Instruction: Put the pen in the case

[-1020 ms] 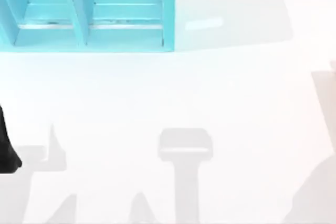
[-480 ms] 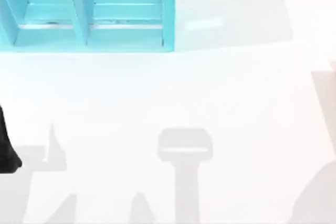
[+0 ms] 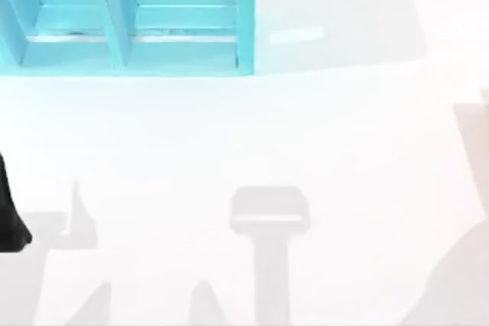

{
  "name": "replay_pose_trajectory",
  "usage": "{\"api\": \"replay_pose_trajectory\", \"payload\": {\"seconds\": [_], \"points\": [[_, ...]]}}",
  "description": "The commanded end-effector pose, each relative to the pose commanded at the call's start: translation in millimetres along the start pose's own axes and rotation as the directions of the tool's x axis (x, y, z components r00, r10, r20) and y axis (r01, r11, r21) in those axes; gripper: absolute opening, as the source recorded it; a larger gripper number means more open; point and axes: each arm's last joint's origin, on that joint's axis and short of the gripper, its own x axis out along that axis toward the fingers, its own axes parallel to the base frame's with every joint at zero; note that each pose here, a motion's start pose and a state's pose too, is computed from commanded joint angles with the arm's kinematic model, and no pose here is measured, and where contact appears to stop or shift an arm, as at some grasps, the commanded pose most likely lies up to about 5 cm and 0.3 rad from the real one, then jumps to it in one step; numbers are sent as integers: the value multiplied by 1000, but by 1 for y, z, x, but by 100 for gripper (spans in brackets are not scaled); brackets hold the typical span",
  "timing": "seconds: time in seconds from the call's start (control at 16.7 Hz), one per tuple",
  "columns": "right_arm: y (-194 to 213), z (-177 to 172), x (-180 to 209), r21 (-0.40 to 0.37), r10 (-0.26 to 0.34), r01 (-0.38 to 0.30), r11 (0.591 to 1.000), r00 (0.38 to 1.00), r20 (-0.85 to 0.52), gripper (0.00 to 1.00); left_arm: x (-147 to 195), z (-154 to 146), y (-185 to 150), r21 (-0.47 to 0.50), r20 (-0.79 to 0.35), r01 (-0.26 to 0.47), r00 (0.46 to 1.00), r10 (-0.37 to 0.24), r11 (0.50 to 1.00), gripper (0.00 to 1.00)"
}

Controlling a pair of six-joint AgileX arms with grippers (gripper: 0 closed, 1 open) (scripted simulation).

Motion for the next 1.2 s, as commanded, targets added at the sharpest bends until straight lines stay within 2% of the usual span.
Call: {"api": "replay_pose_trajectory", "payload": {"seconds": [0.18,0.42,1.2], "points": [[-2,3,4,16,36,-36,999,999,3,0,0,0,0,0,0,0,1000,0,1000,100],[-2,3,4,17,37,-37,999,999,3,0,0,0,0,0,0,0,1000,0,1000,100],[-2,3,4,17,37,-37,999,999,3,98,0,0,0,0,0,0,1000,0,1000,100]]}}
